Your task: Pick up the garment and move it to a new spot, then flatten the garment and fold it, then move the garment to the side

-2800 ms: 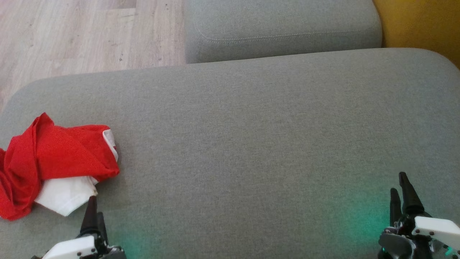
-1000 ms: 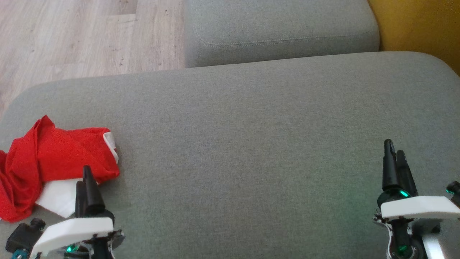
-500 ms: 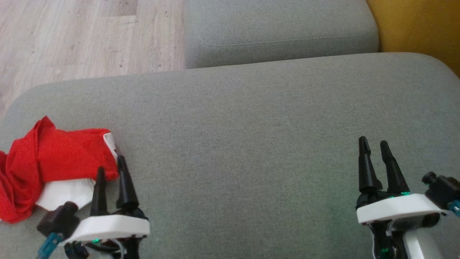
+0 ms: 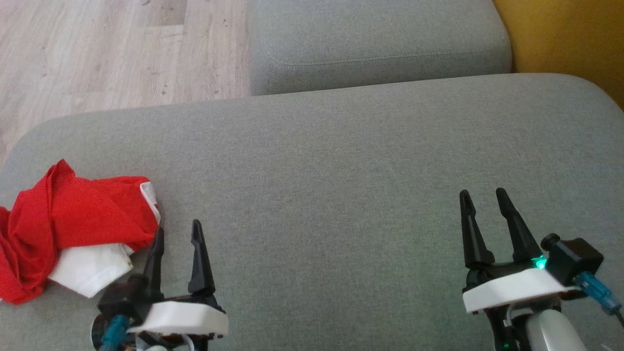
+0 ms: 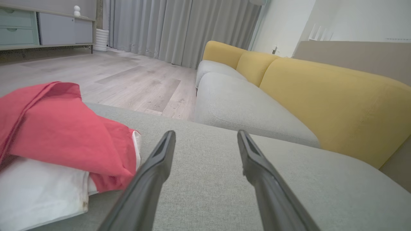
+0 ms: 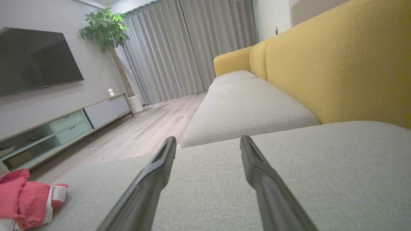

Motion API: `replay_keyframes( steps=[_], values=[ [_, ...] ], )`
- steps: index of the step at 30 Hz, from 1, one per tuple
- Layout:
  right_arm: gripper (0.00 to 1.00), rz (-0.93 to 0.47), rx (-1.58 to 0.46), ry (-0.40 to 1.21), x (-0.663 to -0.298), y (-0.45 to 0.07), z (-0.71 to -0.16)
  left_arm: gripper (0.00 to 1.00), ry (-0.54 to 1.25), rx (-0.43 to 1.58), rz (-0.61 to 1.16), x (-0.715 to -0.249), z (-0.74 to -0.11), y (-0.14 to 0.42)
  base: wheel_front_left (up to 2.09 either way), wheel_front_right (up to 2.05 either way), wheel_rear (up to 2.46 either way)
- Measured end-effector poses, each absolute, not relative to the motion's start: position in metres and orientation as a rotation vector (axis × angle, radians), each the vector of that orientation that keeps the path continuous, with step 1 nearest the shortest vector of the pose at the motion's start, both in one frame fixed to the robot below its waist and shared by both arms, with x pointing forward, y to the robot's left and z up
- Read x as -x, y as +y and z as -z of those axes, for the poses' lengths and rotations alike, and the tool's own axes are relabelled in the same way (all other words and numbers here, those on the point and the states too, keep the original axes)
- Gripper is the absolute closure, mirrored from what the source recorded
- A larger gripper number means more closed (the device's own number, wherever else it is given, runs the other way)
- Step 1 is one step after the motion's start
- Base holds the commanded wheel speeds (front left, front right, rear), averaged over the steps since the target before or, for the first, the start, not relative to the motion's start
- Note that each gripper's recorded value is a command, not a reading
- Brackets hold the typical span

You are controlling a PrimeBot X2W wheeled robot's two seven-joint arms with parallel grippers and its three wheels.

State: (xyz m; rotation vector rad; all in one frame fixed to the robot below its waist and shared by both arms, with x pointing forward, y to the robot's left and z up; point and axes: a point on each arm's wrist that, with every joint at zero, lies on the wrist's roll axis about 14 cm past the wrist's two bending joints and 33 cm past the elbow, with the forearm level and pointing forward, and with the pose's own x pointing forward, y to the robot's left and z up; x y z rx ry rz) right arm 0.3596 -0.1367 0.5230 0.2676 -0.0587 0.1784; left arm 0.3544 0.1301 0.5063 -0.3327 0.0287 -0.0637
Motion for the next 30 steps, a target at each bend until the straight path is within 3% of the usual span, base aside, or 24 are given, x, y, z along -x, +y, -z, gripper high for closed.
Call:
replay_keyframes(
  steps=[14,21,30],
  values=[
    [0.0,-0.224,-0.058,-0.103,-0.357,-0.125,-0.529,0.0,0.027,0.084,0.118,-0.345,-0.494,0.113,0.0,0.0,0.0],
    [0.0,-0.245,-0.011,-0.152,-0.356,-0.12,-0.54,0.0,-0.026,0.145,0.123,-0.347,-0.509,0.112,0.0,0.0,0.0],
    [0.0,-0.232,-0.094,-0.173,-0.353,-0.123,-0.543,0.0,-0.075,0.178,0.137,-0.342,-0.517,0.112,0.0,0.0,0.0]
  ],
)
